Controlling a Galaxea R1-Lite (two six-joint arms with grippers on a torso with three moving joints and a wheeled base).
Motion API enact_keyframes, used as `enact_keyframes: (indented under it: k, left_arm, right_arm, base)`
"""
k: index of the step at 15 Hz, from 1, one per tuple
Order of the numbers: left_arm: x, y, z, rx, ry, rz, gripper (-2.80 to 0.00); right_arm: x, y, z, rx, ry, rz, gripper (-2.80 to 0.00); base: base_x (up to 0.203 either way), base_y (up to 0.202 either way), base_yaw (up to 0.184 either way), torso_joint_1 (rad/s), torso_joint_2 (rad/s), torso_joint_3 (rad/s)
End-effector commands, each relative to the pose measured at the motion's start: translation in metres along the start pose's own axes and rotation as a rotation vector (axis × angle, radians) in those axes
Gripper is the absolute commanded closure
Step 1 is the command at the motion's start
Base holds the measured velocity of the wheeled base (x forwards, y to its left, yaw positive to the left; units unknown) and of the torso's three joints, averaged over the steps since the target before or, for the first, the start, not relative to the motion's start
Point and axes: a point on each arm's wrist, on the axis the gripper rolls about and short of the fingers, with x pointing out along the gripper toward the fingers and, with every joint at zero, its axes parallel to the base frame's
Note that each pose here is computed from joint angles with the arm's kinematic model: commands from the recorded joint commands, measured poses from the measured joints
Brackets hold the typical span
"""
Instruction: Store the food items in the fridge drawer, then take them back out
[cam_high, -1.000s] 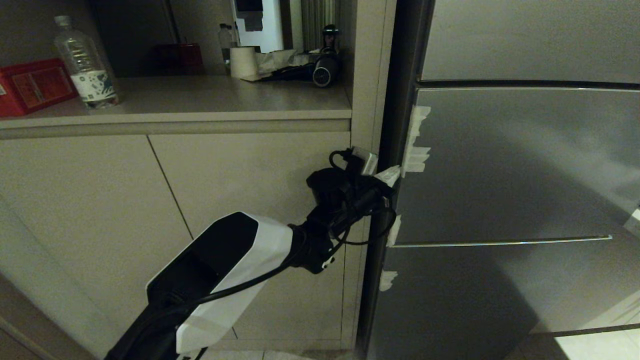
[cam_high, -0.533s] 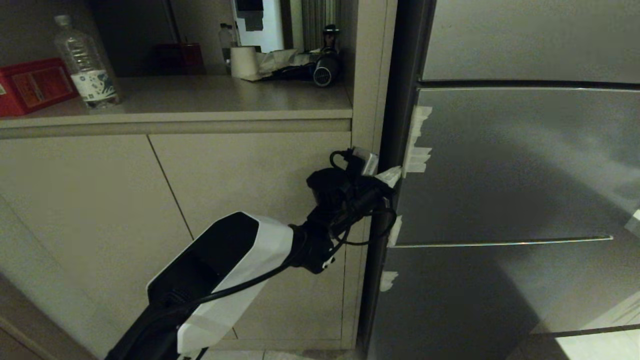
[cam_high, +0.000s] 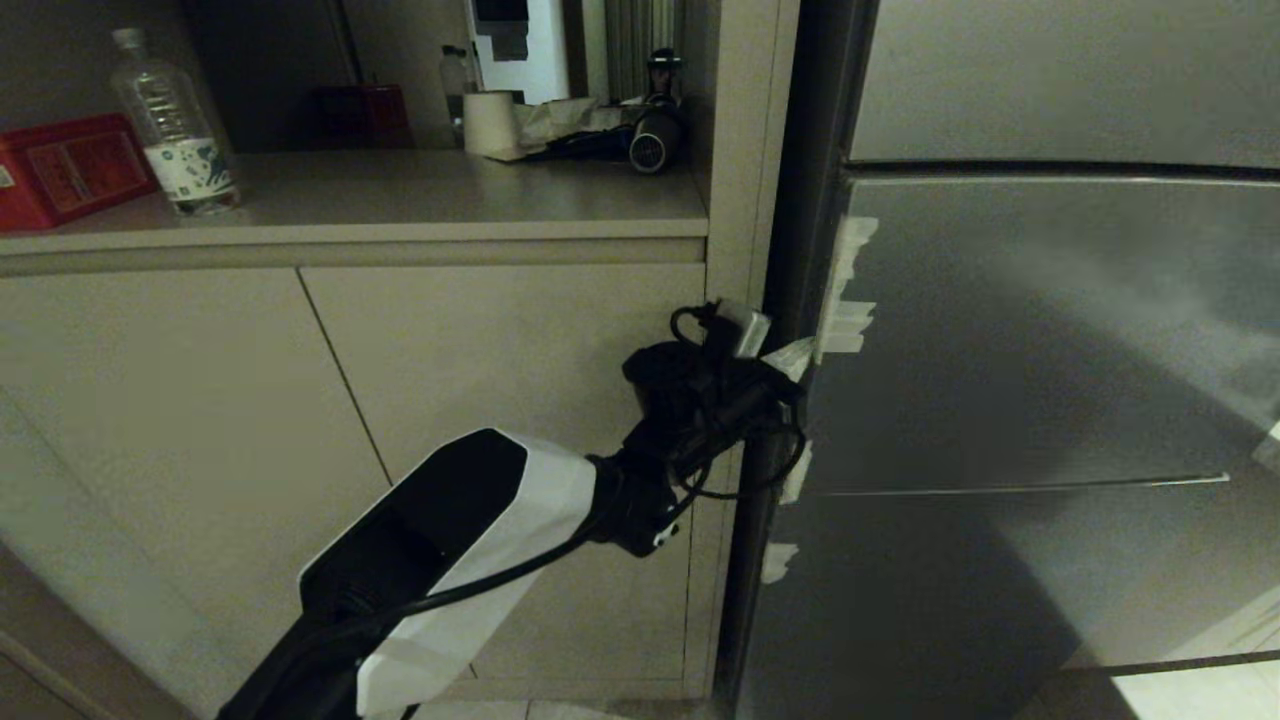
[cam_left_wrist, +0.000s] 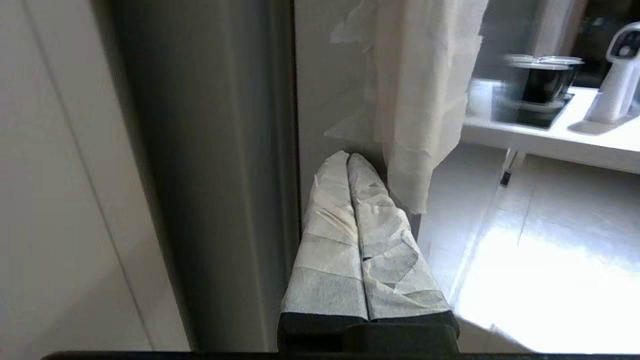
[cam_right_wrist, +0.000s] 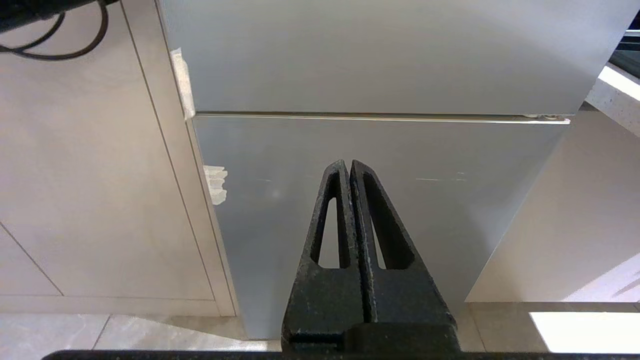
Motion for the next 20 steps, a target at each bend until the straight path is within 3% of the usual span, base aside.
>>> enact_keyframes:
  k: [1, 4, 11, 15, 20]
  left_arm:
    - [-0.003, -0.001, 0.001, -0.001, 0.01, 0.0, 0.0]
    - [-0.007, -0.001, 0.003, -0.002, 0.023, 0.016, 0.0]
    - [-0.018, 0.0, 0.001, -0.005, 0.065, 0.136, 0.0]
    - [-0.026, -0.006, 0.007, -0.01, 0.082, 0.143, 0.0]
    - [-0.037, -0.032, 0.017, -0.029, 0.109, 0.103, 0.0]
  right_arm:
    - [0.002, 0.0, -0.008, -0.001, 0.029, 0.001, 0.0]
    - [0.002, 0.0, -0.008, -0.001, 0.03, 0.001, 0.0]
    - [0.002, 0.0, -0.008, -0.016, 0.033, 0.013, 0.0]
    - [0.002, 0.001, -0.008, -0.021, 0.053, 0.017, 0.0]
    - [0.002, 0.001, -0.009, -0.021, 0.054, 0.017, 0.0]
  base:
    - [0.0, 0.0, 0.0, 0.0, 0.0, 0.0]
    - [0.0, 0.0, 0.0, 0.0, 0.0, 0.0]
    - [0.0, 0.0, 0.0, 0.0, 0.0, 0.0]
    - [0.0, 0.0, 0.0, 0.0, 0.0, 0.0]
    - [0.0, 0.0, 0.0, 0.0, 0.0, 0.0]
